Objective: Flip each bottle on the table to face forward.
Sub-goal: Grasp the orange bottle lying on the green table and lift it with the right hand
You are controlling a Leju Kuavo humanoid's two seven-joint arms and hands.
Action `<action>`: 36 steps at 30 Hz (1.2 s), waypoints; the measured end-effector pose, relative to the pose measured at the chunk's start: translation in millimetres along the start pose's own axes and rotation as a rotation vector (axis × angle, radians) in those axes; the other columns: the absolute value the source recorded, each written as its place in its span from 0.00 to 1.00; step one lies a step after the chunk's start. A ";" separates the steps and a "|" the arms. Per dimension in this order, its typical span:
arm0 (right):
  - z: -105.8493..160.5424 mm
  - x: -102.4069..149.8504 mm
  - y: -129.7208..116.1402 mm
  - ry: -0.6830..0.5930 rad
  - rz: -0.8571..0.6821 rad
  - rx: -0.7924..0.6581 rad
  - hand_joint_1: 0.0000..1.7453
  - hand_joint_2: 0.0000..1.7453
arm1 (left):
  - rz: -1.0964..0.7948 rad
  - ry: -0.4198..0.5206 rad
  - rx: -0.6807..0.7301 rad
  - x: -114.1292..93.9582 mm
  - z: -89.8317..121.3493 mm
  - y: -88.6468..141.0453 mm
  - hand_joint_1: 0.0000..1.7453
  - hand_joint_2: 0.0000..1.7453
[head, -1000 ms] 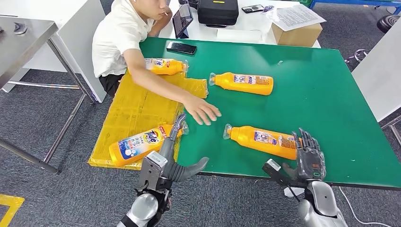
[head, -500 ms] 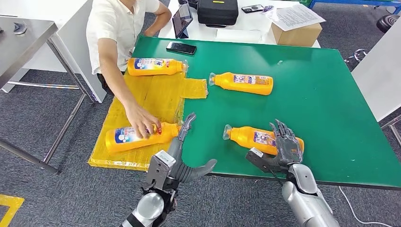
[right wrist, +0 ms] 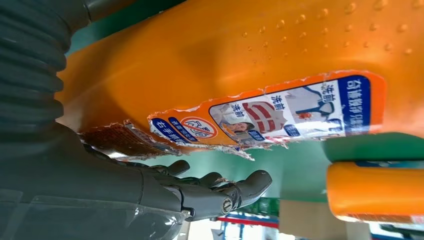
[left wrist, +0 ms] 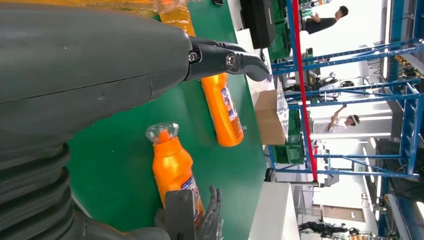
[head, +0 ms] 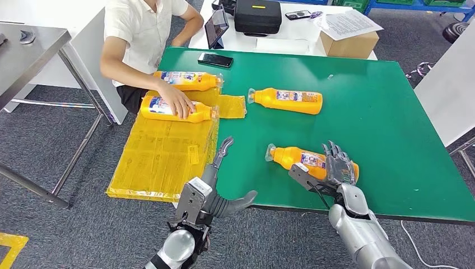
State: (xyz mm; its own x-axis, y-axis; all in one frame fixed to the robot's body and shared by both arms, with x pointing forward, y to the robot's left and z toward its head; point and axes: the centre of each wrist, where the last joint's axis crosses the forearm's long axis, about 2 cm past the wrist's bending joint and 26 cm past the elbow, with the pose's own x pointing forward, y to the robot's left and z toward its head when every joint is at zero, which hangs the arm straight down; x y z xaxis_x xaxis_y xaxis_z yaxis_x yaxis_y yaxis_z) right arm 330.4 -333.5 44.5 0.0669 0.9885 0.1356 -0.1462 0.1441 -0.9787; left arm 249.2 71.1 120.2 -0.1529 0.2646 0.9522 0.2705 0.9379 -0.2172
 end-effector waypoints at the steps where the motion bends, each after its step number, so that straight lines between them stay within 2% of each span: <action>1: 0.0 0.1 0.1 0.013 0.007 0.004 0.00 1.00 | 0.000 0.004 -0.003 -0.3 0.5 0.0 0.00 1.00; 11: 0.4 -5.9 -1.4 0.046 0.041 0.014 0.00 1.00 | -0.001 0.025 -0.011 -2.7 4.5 0.0 0.00 1.00; 15: 0.9 -6.1 -0.9 0.046 0.044 0.037 0.82 1.00 | -0.001 0.032 -0.012 -3.0 4.9 0.4 0.00 1.00; 20: 3.5 -7.9 -0.2 0.039 0.058 0.070 0.83 1.00 | 0.000 0.039 -0.010 -3.6 5.5 2.1 0.00 1.00; 24: 4.8 -10.9 -0.6 0.039 0.065 0.070 1.00 1.00 | 0.000 0.042 -0.008 -3.8 5.8 2.8 0.00 1.00; 29: 3.3 -14.4 -3.7 0.035 0.041 0.105 1.00 1.00 | 0.004 0.044 -0.013 -3.8 5.6 2.8 0.00 1.00; 32: 1.4 -19.6 -6.3 0.006 -0.022 0.148 1.00 1.00 | 0.015 0.049 -0.020 -3.6 5.1 2.6 0.00 1.00; 36: -0.5 -33.9 -11.0 -0.060 -0.219 0.229 1.00 1.00 | 0.042 0.051 -0.027 -3.4 4.1 2.7 0.00 1.00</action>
State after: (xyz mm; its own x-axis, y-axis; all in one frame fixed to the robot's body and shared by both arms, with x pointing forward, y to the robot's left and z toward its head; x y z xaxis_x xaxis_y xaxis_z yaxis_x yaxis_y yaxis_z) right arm 330.2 -368.6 50.5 0.0642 0.9329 0.3545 -0.3537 0.3534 -0.8660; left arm 246.5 73.6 115.4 -0.0929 0.2911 0.9522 0.3009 0.9198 -0.2519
